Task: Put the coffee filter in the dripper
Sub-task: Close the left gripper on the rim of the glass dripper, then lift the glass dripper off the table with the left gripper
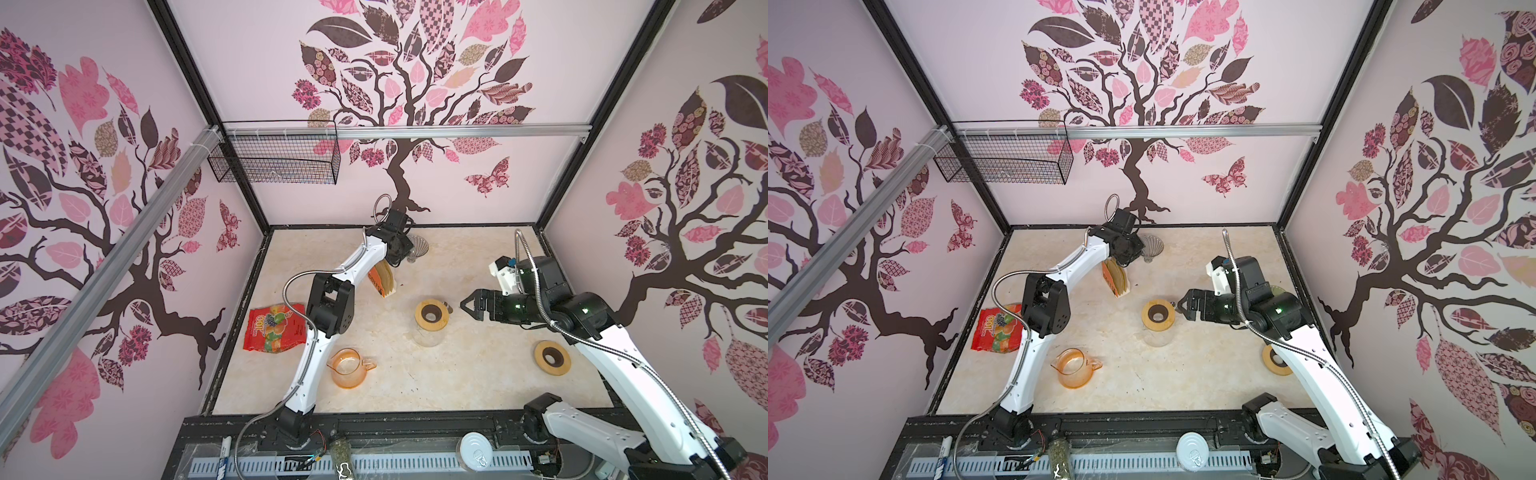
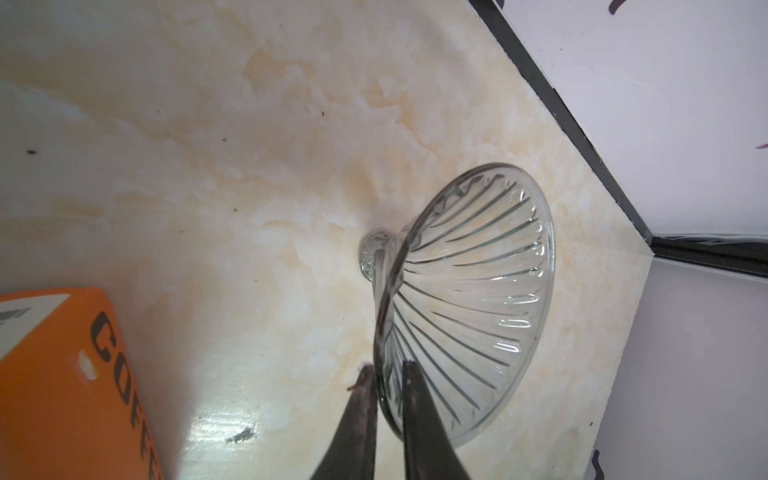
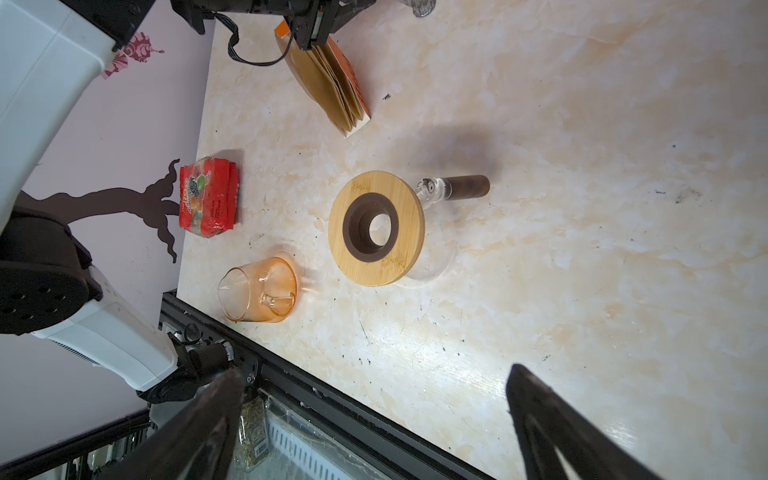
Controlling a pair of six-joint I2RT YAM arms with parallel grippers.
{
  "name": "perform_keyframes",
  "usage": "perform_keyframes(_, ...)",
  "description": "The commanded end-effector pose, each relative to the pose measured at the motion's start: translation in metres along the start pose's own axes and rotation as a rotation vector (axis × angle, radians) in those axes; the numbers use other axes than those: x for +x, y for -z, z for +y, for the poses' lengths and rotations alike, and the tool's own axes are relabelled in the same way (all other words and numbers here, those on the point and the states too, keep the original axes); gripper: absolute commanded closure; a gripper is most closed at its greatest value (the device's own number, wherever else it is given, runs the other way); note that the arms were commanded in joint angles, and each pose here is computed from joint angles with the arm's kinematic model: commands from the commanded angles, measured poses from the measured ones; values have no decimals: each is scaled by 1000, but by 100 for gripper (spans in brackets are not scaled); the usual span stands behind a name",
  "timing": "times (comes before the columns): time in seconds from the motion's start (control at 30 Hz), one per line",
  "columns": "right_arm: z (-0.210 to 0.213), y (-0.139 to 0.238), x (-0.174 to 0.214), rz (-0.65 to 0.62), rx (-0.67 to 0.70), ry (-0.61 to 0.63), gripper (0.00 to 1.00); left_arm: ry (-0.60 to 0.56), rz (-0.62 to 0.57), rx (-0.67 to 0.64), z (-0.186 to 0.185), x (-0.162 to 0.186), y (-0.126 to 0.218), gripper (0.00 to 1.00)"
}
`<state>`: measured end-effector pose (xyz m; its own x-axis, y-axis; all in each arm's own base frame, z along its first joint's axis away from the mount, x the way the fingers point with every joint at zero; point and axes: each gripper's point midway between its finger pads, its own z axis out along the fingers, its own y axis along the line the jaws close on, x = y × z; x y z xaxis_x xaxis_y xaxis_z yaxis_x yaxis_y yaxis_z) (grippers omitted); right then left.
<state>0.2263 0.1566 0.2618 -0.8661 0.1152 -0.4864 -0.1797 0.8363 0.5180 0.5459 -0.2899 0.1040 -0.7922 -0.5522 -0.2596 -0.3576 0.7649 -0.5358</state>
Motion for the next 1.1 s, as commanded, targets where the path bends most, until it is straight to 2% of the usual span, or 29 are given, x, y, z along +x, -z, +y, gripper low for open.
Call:
perform_keyframes(0.0,-2,0,0,2,12,19,0,-7,-21,19,-6,-10,0,87)
perform_keyframes(0.33,-2,1,0,-3,13,19,0,-11,-1,87,-21,-11,4,93)
perform_keyframes(0.67,-2,1,0,-6,11,14,0,-24,17,195,-48,-13,26,100)
perform_keyframes(0.9,-3,4,-1,-12,19,12,0,-22,33,282,-69,-14,46,100)
perform_keyframes(1.07,-1,6,-5,-26,19,16,0,-32,34,358,-89,-17,75,100)
